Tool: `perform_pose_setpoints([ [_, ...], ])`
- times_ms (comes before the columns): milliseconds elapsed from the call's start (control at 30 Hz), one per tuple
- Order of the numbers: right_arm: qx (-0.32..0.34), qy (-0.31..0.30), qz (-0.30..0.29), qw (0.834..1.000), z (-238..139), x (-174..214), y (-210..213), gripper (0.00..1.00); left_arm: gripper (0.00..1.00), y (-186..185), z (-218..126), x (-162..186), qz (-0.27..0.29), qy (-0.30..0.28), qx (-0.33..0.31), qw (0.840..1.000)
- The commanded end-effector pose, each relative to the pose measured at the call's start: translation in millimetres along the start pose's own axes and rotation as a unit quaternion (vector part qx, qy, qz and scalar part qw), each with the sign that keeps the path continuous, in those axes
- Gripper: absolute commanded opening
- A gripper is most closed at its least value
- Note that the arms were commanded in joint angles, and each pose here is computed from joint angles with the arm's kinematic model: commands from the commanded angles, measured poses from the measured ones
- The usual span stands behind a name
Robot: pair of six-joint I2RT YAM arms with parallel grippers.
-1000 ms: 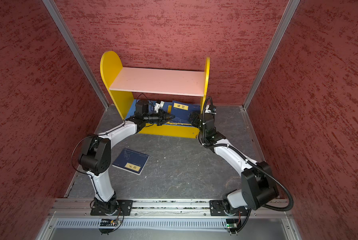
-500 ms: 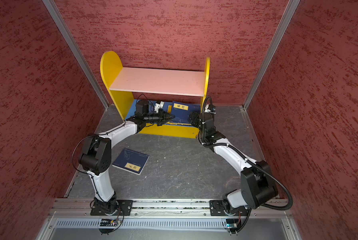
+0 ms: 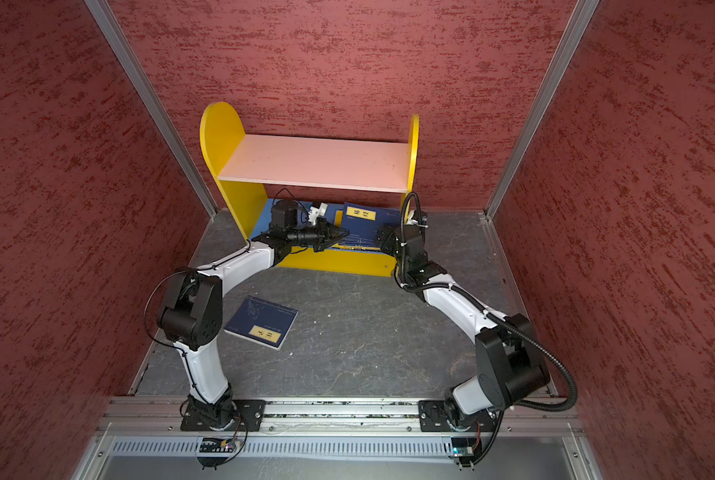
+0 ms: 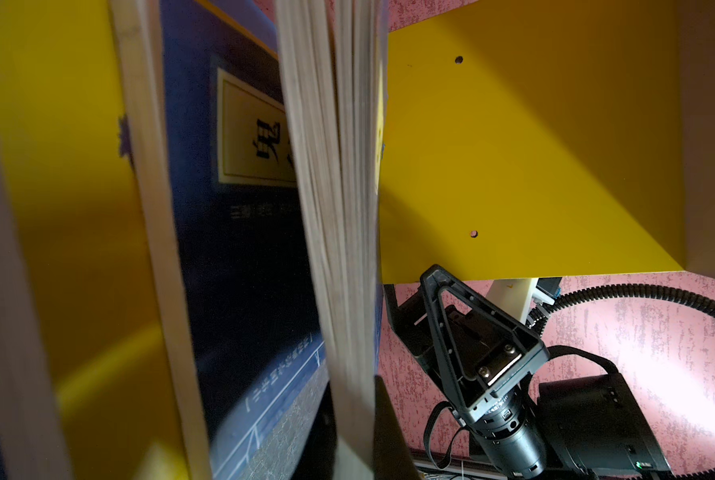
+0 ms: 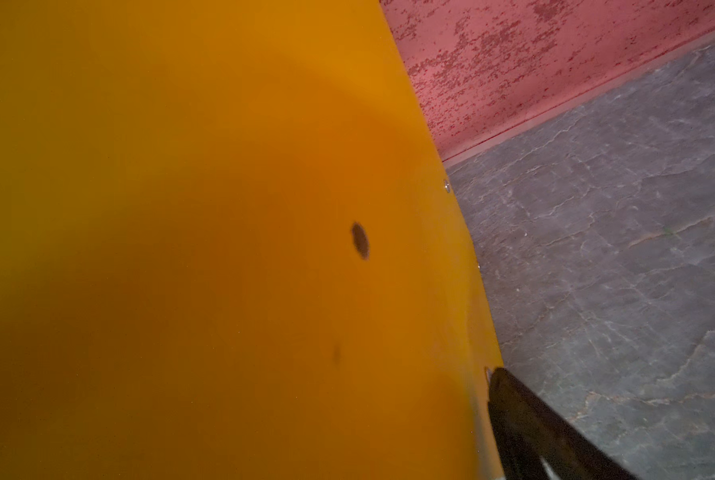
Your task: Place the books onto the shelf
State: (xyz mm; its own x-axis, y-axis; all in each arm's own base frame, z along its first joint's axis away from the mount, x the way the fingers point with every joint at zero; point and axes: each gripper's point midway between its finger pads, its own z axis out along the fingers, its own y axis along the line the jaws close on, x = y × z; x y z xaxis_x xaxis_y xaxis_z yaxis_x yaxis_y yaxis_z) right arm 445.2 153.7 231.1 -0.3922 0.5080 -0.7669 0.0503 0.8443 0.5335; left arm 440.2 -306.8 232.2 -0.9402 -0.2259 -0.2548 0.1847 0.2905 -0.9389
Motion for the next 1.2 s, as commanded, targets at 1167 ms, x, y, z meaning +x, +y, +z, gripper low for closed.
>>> perform_pose_setpoints([
  [1167, -0.024, 0.002, -0.046, 0.999, 20, -1, 6, 0.99, 0.00, 2, 9, -7, 0.008, -0.016, -0.028, 0.999],
])
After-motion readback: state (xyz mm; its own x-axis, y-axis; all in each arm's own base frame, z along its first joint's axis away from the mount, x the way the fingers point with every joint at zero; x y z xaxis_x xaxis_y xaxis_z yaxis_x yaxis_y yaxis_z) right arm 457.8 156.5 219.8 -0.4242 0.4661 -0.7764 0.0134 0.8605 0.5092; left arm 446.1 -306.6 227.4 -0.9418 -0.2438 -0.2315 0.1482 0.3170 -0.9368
